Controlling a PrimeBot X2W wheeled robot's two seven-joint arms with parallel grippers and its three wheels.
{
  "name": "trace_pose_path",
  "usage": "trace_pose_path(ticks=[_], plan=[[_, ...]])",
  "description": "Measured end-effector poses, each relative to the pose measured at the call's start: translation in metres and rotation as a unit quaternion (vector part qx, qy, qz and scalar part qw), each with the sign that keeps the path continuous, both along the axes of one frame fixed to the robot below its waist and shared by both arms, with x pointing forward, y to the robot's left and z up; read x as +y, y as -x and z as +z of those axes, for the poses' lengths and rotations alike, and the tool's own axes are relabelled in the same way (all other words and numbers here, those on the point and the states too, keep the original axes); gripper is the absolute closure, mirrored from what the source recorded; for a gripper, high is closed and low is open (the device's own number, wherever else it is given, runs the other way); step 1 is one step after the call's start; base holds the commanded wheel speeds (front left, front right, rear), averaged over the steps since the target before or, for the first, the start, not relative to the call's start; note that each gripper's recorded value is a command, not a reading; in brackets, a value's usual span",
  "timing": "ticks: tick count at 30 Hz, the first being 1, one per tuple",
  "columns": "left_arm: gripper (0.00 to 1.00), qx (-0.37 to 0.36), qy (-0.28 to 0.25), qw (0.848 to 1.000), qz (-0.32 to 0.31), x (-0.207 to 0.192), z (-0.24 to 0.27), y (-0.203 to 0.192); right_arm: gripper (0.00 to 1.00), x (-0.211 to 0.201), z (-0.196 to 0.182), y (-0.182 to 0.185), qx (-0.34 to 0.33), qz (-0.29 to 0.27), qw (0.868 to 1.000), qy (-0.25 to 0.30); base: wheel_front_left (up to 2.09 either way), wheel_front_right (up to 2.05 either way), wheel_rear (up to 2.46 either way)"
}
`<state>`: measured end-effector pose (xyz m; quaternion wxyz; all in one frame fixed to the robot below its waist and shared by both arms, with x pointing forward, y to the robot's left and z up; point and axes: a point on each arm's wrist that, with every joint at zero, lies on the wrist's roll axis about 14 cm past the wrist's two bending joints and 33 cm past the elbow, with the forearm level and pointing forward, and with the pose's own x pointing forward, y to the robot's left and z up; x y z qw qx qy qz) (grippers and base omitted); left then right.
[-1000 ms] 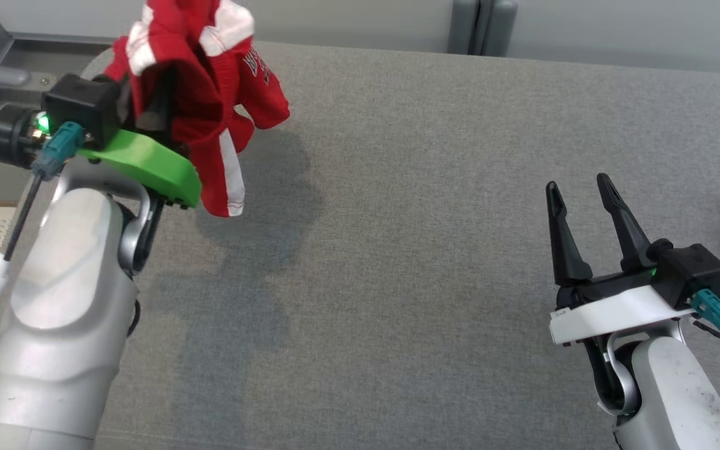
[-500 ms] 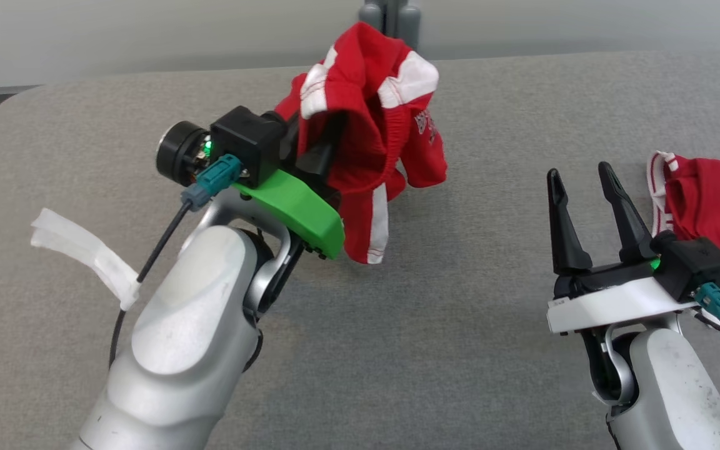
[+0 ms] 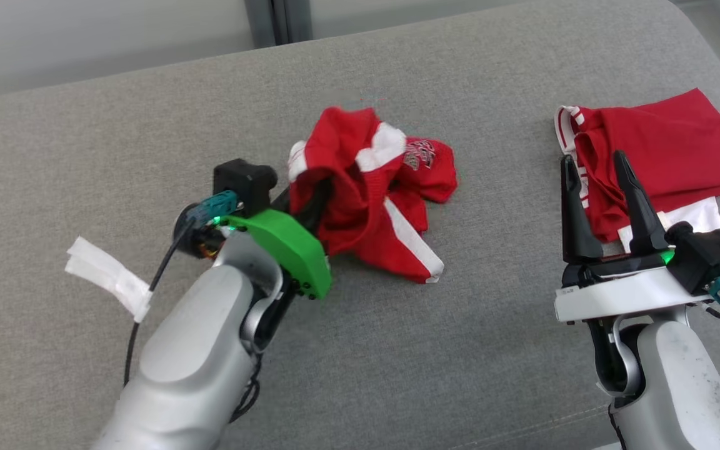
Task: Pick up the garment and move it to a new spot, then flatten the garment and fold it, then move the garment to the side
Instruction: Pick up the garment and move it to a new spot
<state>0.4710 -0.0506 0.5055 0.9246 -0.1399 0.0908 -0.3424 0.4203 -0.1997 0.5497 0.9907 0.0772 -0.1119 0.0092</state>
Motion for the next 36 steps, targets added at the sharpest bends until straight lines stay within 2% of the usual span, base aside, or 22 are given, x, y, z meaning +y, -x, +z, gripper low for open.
trace_pose_path(ticks=[4,9,10,11,12,19,26,29,36], plan=[[1.0,0.077,-0.08,0.994,0.011,0.035,-0.07,0.0,0.0,-0.006,-0.008,-0.001,0.011,-0.009,1.0,0.001,0.0,0.0,0.0],[1.0,0.114,-0.144,0.983,0.019,0.072,-0.108,0.006,0.0,0.001,-0.013,-0.006,0.017,0.0,1.0,0.004,0.0,0.0,0.0],[0.71,0.12,-0.156,0.98,0.024,0.082,-0.114,0.007,0.0,0.004,-0.013,-0.007,0.017,0.004,1.0,0.003,0.0,0.0,0.0],[0.22,0.125,-0.167,0.978,0.027,0.09,-0.118,0.009,0.0,0.007,-0.014,-0.008,0.017,0.009,1.0,0.004,0.0,0.0,0.0],[0.0,0.126,-0.172,0.977,0.03,0.095,-0.119,0.009,0.0,0.01,-0.014,-0.009,0.017,0.013,1.0,0.003,0.0,0.0,0.0],[0.0,0.112,-0.193,0.971,0.089,0.141,-0.114,0.01,0.0,0.028,-0.013,-0.011,0.015,0.038,0.999,0.004,0.0,0.0,0.0],[0.0,0.068,-0.203,0.96,0.179,0.189,-0.09,0.011,0.0,0.044,-0.008,-0.006,0.009,0.06,0.998,0.005,0.0,0.0,0.0],[0.0,0.039,-0.186,0.955,0.226,0.211,-0.072,0.013,0.0,0.054,-0.006,-0.003,0.007,0.073,0.997,0.005,0.0,0.0,0.0],[0.0,-0.031,-0.1,0.941,0.32,0.234,-0.017,0.029,0.0,0.066,0.0,0.011,0.0,0.09,0.996,0.005,0.0,0.0,0.0]])
